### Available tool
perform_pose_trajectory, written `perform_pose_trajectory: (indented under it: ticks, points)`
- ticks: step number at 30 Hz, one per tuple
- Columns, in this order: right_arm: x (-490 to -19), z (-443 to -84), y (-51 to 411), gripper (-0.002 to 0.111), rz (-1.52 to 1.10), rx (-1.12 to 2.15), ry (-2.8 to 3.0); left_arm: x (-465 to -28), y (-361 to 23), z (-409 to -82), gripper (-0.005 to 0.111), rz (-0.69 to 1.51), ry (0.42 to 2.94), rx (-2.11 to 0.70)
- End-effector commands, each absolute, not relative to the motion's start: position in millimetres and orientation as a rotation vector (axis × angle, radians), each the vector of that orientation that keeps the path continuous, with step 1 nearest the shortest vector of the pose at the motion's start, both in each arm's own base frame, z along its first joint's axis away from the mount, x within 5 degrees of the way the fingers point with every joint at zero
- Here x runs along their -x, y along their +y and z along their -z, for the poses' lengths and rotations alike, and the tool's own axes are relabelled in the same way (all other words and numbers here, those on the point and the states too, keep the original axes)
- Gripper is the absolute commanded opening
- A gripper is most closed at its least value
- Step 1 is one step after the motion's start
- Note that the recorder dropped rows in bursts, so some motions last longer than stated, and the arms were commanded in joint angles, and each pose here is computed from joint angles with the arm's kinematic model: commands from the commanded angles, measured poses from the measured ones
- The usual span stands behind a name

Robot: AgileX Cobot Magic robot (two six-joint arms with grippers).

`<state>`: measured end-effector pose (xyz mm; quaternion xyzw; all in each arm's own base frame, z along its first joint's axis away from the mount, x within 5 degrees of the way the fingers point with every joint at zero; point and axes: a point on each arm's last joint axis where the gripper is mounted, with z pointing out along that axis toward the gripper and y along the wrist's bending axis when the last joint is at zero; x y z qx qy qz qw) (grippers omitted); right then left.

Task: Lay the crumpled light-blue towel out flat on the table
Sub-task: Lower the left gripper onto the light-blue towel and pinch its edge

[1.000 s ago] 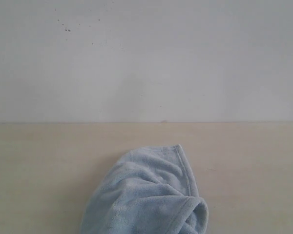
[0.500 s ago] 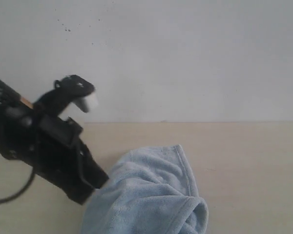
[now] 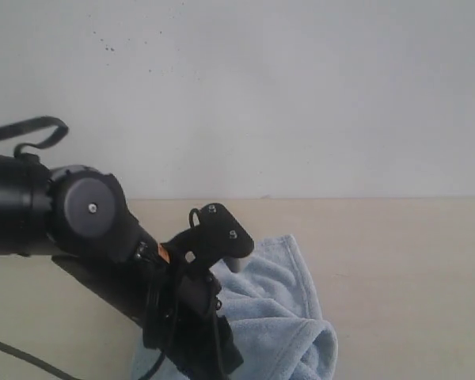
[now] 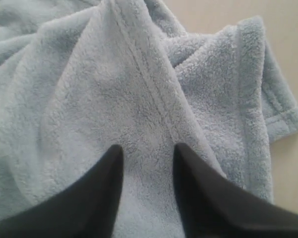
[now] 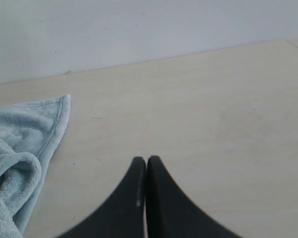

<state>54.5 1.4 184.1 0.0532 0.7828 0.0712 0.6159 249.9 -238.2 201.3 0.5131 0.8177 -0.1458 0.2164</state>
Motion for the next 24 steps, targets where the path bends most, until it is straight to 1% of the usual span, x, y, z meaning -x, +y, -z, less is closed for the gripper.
perform_pose_trajectory:
  ticks: [1,2,3,6,13,19,22,24]
  points:
    - [-54.4,-185.9,1.3,0.000,-0.156,-0.113,1.784,-254.6,-245.6,-182.0,0.064,0.411,2.275,-1.450]
    - [-54.4,-185.9,1.3,0.000,-0.156,-0.113,1.784,-255.3,-246.1,-178.3,0.068,0.411,2.284,-1.450]
    - [-54.4,-185.9,1.3,0.000,-0.156,-0.113,1.784,-255.6,-247.2,-174.9,0.069,0.424,2.300,-1.437]
    - [-54.4,-185.9,1.3,0.000,-0.156,-0.113,1.784,-257.4,-251.5,-167.8,0.069,0.481,2.345,-1.352]
    - [-54.4,-185.9,1.3,0.000,-0.156,-0.113,1.784,-246.3,-265.2,-127.3,0.062,0.426,2.388,-1.512]
    - [-54.4,-185.9,1.3,0.000,-0.156,-0.113,1.784,-237.0,-277.1,-124.3,0.062,0.408,2.350,-1.542]
    - [-54.4,-185.9,1.3,0.000,-0.156,-0.113,1.784,-238.1,-275.7,-123.8,0.056,0.372,2.350,-1.546]
    - [-54.4,-185.9,1.3,0.000,-0.156,-0.113,1.784,-239.5,-272.9,-122.9,0.045,0.314,2.337,-1.582]
